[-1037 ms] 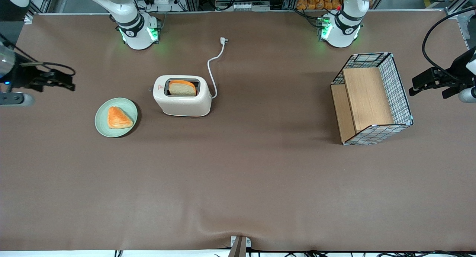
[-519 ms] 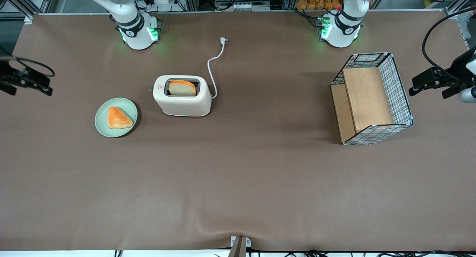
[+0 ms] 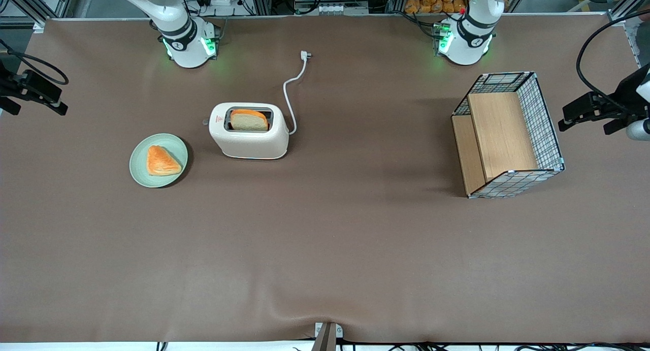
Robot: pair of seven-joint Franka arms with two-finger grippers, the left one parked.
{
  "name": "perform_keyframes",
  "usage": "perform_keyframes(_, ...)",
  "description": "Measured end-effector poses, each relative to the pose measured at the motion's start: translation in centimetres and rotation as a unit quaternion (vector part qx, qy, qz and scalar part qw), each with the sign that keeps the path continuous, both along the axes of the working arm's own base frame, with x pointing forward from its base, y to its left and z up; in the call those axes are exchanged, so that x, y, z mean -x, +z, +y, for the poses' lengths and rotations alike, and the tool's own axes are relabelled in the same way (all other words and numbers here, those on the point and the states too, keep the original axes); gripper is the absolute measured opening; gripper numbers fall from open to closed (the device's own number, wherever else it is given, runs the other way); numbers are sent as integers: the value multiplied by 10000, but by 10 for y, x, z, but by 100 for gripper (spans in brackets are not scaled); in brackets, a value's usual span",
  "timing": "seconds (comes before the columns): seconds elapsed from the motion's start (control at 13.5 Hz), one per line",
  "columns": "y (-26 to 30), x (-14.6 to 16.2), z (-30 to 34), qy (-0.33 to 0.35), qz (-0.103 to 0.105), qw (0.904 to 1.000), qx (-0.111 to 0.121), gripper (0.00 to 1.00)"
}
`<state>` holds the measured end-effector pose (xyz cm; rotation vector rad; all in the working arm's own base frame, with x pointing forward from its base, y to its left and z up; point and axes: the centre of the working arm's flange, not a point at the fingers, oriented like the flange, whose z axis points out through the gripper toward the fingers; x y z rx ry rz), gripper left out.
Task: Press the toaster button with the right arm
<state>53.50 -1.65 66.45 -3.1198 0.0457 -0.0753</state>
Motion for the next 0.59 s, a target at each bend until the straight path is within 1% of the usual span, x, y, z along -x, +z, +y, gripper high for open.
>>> perform_keyframes(0.59,-4,-2,1,8,28,10000,0,100)
